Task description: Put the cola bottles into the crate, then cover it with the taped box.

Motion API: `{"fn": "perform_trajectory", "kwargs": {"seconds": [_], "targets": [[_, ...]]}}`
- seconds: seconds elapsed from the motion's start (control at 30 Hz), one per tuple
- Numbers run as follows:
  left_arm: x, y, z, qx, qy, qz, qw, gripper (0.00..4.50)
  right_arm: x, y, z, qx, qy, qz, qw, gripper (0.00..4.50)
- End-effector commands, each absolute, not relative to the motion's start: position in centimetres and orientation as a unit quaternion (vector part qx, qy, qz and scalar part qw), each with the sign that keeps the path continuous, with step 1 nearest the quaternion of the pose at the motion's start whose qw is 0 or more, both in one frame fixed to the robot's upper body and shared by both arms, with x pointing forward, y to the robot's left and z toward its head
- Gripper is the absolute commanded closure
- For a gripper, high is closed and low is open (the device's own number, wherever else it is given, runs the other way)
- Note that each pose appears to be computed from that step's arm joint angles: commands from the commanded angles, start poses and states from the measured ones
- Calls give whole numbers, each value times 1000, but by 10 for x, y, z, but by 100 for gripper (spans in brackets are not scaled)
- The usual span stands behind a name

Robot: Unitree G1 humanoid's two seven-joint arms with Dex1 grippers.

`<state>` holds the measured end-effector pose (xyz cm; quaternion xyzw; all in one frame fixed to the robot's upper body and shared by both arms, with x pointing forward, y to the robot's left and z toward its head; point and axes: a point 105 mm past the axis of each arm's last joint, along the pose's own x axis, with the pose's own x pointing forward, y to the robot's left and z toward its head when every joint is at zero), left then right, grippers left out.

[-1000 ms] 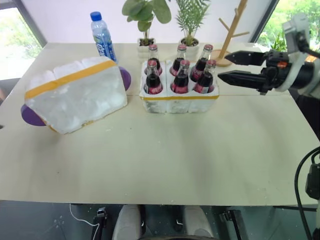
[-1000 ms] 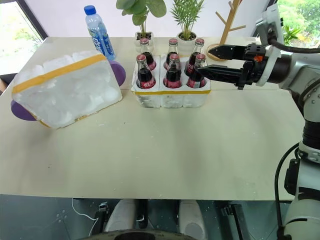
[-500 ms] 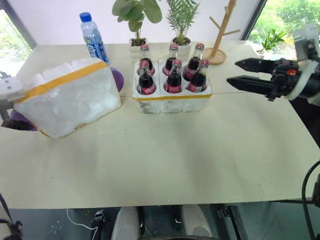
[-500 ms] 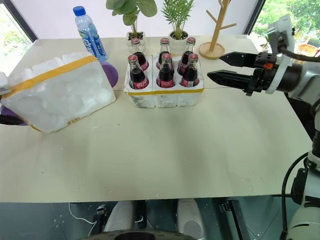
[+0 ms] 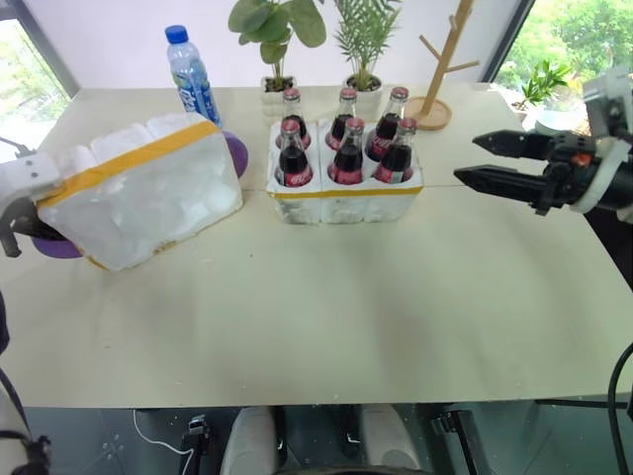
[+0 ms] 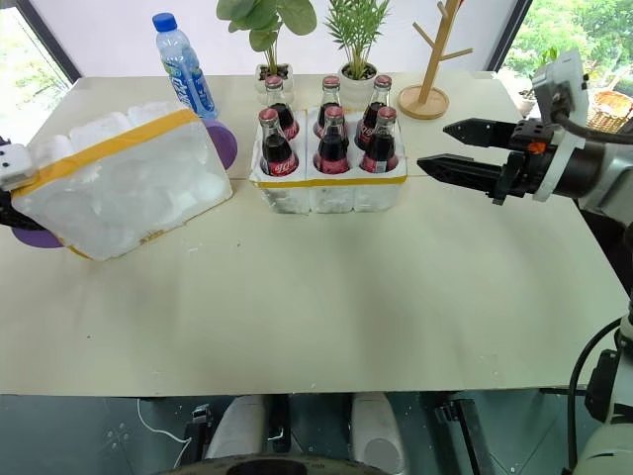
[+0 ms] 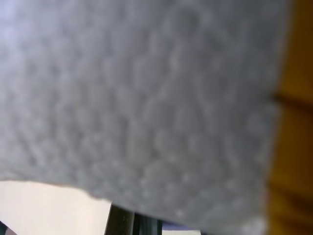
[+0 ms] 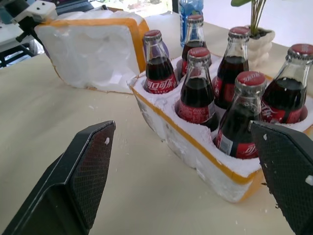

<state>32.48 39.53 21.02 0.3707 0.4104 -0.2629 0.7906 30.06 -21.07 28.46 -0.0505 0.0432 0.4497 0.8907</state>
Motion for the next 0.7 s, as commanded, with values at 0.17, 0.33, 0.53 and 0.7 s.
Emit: {"fn": "perform_trajectory", "kwargs": {"seconds": [0.17, 0.33, 0.53, 0.7], "targets": [[353, 393, 240, 400, 285, -184, 851, 421, 297, -223, 291, -82, 24, 413, 907, 0], [373, 387, 291, 443, 180, -102, 872, 421, 291, -231, 290, -76, 24, 401, 912, 0], [398, 331, 369, 534, -39, -43, 843, 421, 289, -235, 285, -62, 24, 389, 919, 0], [406, 266, 397, 584, -180, -27, 791, 421, 290, -243, 279, -53, 34, 376, 924, 0]]}}
